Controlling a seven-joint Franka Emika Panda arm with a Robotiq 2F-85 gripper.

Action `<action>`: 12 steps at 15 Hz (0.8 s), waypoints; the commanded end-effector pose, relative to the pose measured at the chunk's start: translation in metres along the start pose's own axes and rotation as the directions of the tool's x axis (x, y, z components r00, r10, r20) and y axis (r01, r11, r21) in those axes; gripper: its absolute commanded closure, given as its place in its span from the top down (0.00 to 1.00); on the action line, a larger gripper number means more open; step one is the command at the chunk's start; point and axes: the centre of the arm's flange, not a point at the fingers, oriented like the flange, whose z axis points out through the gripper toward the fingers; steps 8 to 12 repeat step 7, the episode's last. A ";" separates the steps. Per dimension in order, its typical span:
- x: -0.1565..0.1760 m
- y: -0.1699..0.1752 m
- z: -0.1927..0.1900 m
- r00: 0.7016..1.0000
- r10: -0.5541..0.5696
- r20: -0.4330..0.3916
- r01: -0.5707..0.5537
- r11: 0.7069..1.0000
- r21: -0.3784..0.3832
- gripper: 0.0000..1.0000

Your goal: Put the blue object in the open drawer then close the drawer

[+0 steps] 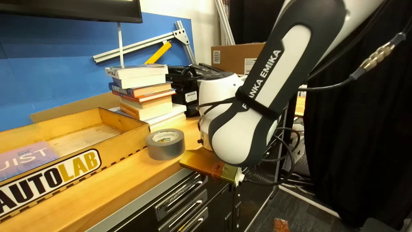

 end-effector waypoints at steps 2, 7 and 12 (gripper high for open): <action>-0.029 0.003 -0.109 0.979 -0.202 -0.031 0.205 0.970 0.133 1.00; -0.050 -0.014 -0.118 0.972 -0.234 -0.028 0.235 0.959 0.156 1.00; -0.050 -0.014 -0.118 0.972 -0.234 -0.028 0.235 0.959 0.156 1.00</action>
